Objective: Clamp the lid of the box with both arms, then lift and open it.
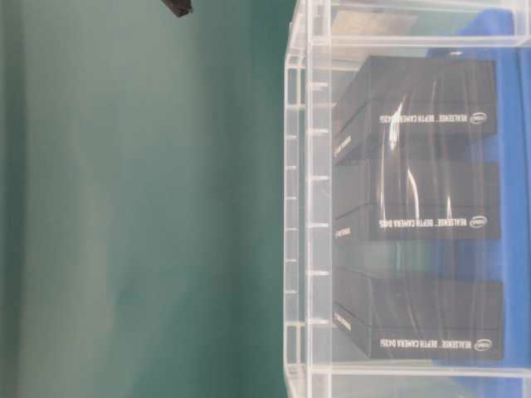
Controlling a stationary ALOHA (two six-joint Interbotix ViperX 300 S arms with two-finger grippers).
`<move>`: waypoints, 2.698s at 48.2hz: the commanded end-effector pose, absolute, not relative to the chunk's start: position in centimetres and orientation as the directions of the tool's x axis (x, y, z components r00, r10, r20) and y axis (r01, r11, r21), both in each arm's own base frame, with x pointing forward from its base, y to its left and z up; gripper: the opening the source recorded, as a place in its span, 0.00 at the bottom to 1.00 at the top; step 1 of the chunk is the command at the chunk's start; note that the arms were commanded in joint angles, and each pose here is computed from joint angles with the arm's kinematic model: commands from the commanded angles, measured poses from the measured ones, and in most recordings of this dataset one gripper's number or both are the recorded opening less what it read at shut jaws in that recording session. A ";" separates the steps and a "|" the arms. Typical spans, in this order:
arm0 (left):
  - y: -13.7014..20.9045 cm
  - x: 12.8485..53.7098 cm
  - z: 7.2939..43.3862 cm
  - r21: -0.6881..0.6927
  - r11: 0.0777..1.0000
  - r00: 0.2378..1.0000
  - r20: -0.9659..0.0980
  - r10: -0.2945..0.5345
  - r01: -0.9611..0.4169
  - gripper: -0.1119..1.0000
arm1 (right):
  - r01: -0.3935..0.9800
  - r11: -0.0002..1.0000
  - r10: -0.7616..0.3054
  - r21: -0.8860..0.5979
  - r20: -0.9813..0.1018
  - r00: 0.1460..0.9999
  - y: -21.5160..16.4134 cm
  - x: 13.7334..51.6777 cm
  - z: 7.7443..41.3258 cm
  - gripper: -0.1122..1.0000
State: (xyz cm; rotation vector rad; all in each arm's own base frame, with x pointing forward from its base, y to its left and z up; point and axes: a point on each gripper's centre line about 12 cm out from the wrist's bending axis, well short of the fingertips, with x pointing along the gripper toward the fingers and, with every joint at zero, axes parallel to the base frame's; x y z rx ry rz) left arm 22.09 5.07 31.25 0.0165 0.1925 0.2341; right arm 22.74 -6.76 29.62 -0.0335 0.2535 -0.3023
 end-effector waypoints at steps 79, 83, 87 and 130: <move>3.6 22.5 32.0 0.030 0.986 0.972 -0.161 0.168 -0.166 0.11 | 0.268 0.961 -0.275 -0.061 -0.215 0.937 -6.3 23.0 30.4 0.10; 3.3 22.6 32.0 0.029 0.988 0.975 -0.161 0.155 -0.152 0.11 | 0.253 0.966 -0.260 -0.059 -0.214 0.942 -5.9 23.1 30.5 0.10; 3.0 22.6 32.0 0.029 0.990 0.977 -0.161 0.141 -0.139 0.11 | 0.238 0.969 -0.246 -0.059 -0.214 0.946 -5.6 23.2 30.5 0.10; 2.5 22.7 32.1 0.024 0.993 0.980 -0.160 0.119 -0.116 0.11 | 0.217 0.975 -0.224 -0.056 -0.211 0.952 -5.0 23.4 30.6 0.10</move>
